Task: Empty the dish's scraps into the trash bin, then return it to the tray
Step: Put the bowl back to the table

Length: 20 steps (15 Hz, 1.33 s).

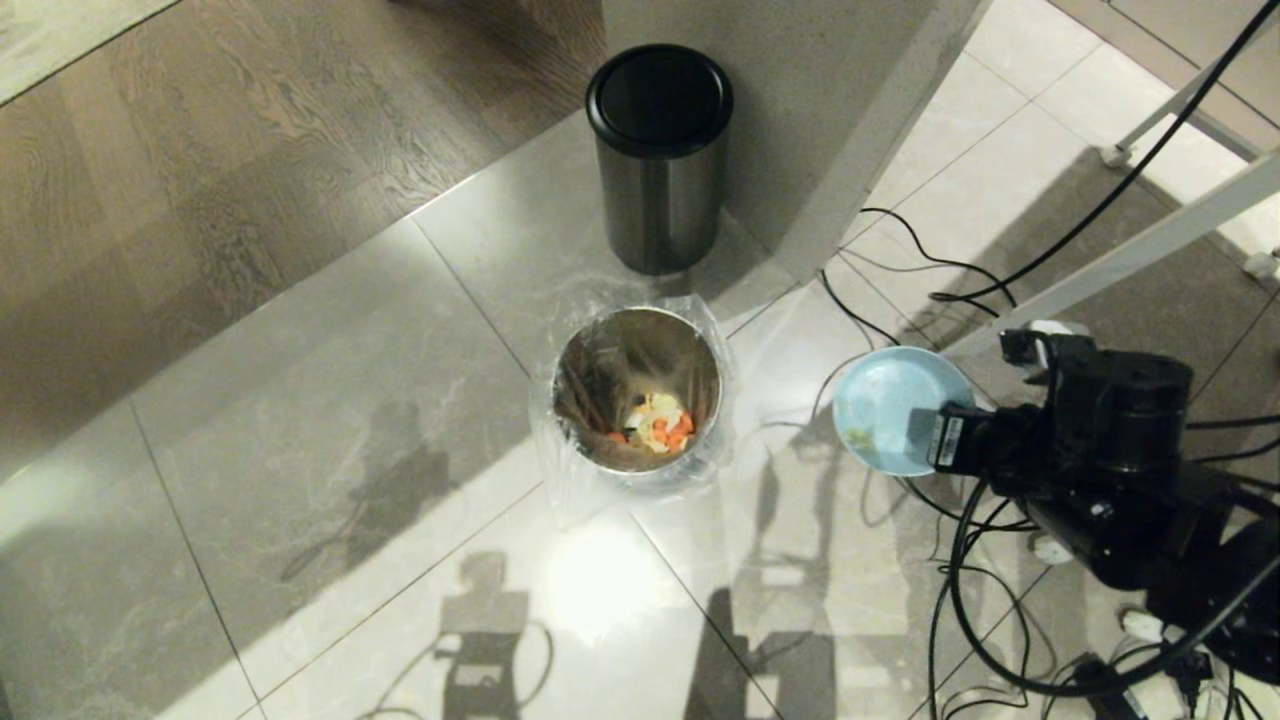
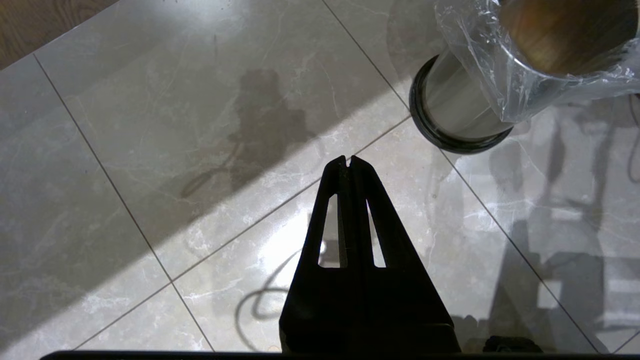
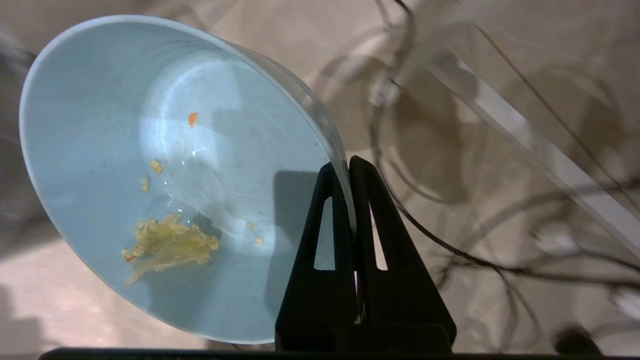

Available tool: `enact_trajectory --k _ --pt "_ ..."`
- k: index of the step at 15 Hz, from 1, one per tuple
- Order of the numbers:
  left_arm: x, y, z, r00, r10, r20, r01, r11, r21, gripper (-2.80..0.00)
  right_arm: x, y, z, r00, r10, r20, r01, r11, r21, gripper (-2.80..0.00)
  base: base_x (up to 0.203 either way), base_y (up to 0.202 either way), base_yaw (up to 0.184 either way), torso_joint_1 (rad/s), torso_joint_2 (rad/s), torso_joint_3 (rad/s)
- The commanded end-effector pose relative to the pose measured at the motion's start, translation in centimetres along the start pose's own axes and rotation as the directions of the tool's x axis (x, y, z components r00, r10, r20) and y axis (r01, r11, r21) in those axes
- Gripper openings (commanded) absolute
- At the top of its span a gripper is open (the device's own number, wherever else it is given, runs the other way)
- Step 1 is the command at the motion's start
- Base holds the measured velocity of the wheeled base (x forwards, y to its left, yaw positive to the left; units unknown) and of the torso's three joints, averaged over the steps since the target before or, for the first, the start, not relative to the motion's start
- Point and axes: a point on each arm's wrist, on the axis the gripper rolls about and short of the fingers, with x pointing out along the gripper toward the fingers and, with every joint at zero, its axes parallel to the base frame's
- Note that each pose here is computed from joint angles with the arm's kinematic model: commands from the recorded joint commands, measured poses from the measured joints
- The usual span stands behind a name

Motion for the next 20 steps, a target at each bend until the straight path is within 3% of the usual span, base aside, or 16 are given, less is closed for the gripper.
enact_trajectory --k 1,5,10,20 --pt "0.0 0.0 0.0 1.000 -0.001 0.000 0.001 1.000 0.000 -2.80 -0.6 -1.3 -1.7 0.999 -0.038 -0.025 0.038 0.999 -0.009 -2.80 0.000 0.000 0.000 0.000 0.00 0.000" --pt "0.0 0.0 0.0 1.000 0.001 0.000 -0.001 1.000 0.000 -2.80 -0.4 -3.9 -3.3 0.986 -0.148 -0.072 0.147 0.989 -0.022 -2.80 0.000 0.000 0.000 0.000 0.00 0.000" --pt "0.0 0.0 0.0 1.000 0.000 0.000 0.000 1.000 0.000 -2.80 0.0 -6.7 -5.1 0.948 -0.286 -0.137 0.284 0.958 -0.037 -2.80 0.000 0.000 0.000 0.000 0.00 0.000" --pt "0.0 0.0 0.0 1.000 0.000 0.000 0.000 1.000 0.000 -2.80 -3.5 -8.0 -8.0 0.924 -0.300 -0.236 0.296 0.954 -0.053 -2.80 0.000 0.000 0.000 0.000 0.00 0.000"
